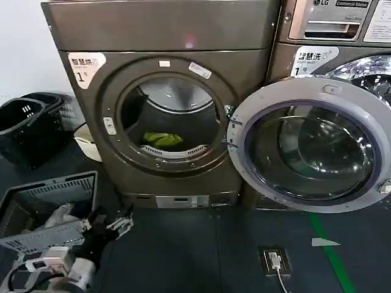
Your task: Grasp the clothes from the dryer.
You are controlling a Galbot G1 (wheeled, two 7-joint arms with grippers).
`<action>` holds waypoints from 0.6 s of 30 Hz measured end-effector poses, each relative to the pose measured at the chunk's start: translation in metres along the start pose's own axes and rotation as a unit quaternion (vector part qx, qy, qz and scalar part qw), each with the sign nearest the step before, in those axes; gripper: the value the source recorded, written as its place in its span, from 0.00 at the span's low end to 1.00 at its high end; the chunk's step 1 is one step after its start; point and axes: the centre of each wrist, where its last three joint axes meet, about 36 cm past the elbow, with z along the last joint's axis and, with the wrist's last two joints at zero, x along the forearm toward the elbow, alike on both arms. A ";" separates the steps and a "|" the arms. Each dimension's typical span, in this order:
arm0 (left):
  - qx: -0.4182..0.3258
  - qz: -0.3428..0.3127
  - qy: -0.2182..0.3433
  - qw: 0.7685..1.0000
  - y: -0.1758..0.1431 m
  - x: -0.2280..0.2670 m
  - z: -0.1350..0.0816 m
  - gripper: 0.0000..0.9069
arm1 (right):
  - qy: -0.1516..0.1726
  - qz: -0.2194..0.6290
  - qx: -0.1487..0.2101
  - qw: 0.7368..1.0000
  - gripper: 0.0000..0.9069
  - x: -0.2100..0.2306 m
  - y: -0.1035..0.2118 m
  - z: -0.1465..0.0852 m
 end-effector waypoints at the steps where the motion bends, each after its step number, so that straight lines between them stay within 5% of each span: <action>1: 0.000 0.000 0.000 1.000 0.000 0.000 0.000 1.00 | 0.000 0.000 0.000 1.000 1.00 0.000 0.000 0.000; 18: 0.001 -0.001 -0.001 1.000 0.000 -0.001 0.000 1.00 | -0.001 0.000 -0.002 1.000 1.00 0.002 -0.001 0.002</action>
